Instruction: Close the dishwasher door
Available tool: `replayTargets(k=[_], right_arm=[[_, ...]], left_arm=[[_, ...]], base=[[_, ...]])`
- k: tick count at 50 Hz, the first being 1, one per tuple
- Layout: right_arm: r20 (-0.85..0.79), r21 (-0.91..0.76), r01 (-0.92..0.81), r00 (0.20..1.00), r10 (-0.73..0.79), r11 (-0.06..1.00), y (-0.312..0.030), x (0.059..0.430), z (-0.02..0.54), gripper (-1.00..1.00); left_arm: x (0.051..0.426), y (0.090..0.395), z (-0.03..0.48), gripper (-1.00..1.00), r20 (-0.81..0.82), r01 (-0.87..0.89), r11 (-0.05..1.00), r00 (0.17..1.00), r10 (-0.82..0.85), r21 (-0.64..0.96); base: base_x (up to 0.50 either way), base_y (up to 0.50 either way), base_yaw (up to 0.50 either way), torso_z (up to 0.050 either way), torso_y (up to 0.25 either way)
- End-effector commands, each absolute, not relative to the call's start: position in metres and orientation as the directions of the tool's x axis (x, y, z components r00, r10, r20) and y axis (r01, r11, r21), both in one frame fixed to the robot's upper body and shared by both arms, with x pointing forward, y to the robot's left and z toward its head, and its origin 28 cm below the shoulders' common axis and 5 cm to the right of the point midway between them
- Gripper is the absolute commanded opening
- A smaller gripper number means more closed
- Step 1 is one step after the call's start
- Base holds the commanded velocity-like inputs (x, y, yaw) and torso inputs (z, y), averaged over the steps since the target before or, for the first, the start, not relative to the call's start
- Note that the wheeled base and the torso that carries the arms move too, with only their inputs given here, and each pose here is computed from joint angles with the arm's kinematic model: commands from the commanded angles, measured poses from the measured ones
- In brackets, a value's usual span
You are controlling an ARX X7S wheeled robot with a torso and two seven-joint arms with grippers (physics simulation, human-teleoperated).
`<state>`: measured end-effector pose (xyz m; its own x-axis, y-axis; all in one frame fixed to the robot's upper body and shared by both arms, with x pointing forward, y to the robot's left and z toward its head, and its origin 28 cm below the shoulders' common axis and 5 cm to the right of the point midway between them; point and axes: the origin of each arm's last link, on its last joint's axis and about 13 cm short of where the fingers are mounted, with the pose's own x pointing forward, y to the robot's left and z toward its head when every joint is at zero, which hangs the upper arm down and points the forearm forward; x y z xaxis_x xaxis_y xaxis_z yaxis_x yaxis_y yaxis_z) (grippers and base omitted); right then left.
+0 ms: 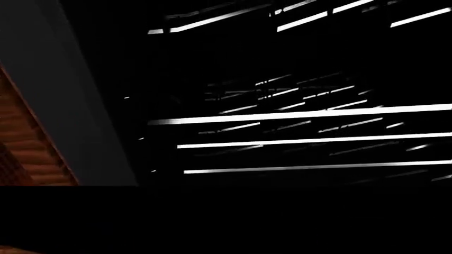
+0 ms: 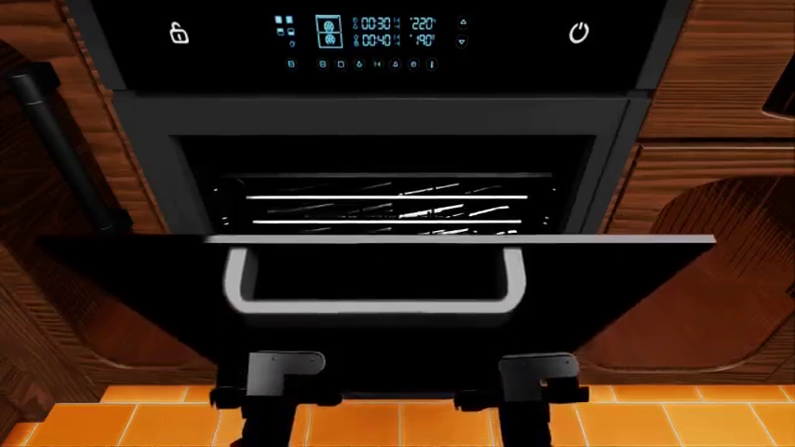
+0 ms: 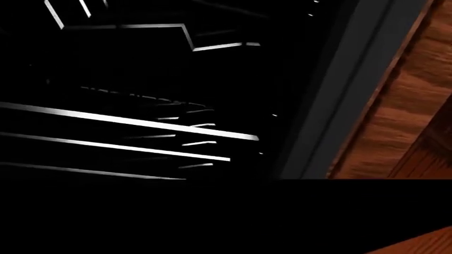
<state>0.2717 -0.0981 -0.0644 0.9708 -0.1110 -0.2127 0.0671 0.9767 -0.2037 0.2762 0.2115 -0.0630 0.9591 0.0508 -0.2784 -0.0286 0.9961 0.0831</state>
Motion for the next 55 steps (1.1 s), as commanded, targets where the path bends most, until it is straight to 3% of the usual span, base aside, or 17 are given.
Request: replayTargets(k=[1,55], right_arm=[[-0.082,-0.180,0.110,0.989,-0.126,0.978,-0.096,0.305,-0.035,1.00],[-0.088,-0.218,0.014,0.996,-0.034,0.976,-0.091,0.352,0.013,1.00]], left_arm=[[0.315,0.213,-0.027,1.00,-0.162,-0.040,0.994,0.985,0.057,0.105],[0.366,0.215,0.030,1.00,-0.190,-0.015,0.991,0.981,0.040,0.129]], base=[[0.00,0.00,0.00,0.000,0.013],[0.00,0.00,0.00,0.002,0.006]])
